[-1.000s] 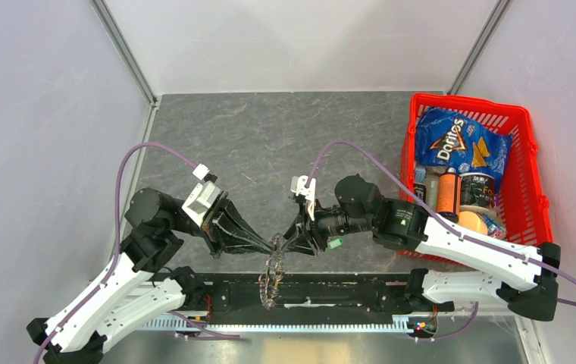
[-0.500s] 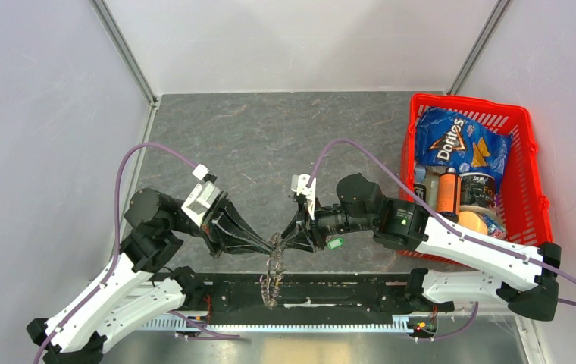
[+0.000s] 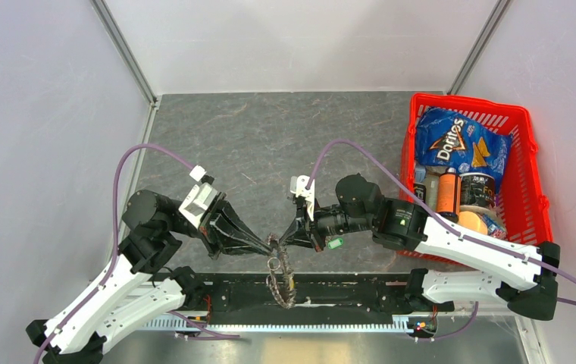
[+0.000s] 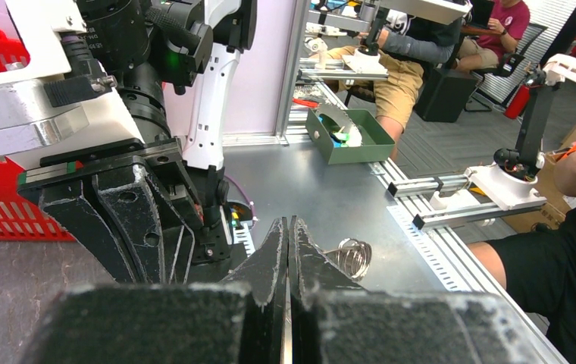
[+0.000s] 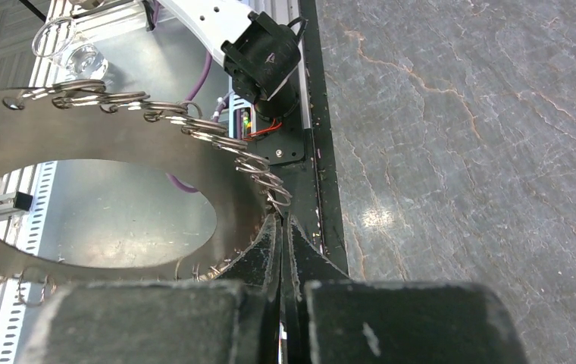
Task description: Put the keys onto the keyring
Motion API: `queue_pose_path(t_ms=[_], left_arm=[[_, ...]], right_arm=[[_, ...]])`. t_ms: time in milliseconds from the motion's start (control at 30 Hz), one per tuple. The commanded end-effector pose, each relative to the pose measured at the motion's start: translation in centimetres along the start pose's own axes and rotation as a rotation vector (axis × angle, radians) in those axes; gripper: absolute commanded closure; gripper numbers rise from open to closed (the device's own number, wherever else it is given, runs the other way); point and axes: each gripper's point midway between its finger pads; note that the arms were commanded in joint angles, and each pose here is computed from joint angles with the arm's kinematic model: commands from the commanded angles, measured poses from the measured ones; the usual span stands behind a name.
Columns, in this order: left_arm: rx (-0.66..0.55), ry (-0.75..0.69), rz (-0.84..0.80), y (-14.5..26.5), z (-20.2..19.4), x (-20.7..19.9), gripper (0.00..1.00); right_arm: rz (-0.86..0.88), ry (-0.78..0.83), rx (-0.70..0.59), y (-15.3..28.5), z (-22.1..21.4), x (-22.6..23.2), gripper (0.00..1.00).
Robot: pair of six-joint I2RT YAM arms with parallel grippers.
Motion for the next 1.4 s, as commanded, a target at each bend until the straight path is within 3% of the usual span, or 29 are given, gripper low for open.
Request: queue_pose_path(t_ms=[0,400,700,933,1200,1367], left_arm=[[-0.018,-0.047,-0.022,0.1,0.8,-0.9,0.98],[-0.015,-0.041,-0.016,0.0,0.7,-0.6,0.98],[-0.021,-0.040,-0.001,0.0,0.8,-0.4,0.98],[-0.023,-0.033,0.026,0.2,0.7,-0.2,0.91],[-0.039,-0.058,0.195,1.6,0.3,1.1,0.90],[-0.090,-0.062,0.351,3.3,0.1,2.3,0.96]], right_arm=[[0.000,0.069,-0.112,0.5,4.0,0.1,1.00],[0.018,0.100,-0.152,1.6,5.2,1.4,1.00],[-0.065,0.123,-0.148,2.5,5.8,0.9,1.00],[-0.140,0.146,-0.119,3.1,5.8,0.2,1.00],[-0.208,0.187,-0.004,3.3,4.5,-0.8,1.00],[-0.219,0.196,0.096,3.9,3.2,-1.1,1.00]])
Point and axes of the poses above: each gripper's point midway between its finger pads, its own y axis back along the fingers, its own x axis along the line the jaws close on, z = x × y, and after that the axes turned 14 degrees about y, right-handed
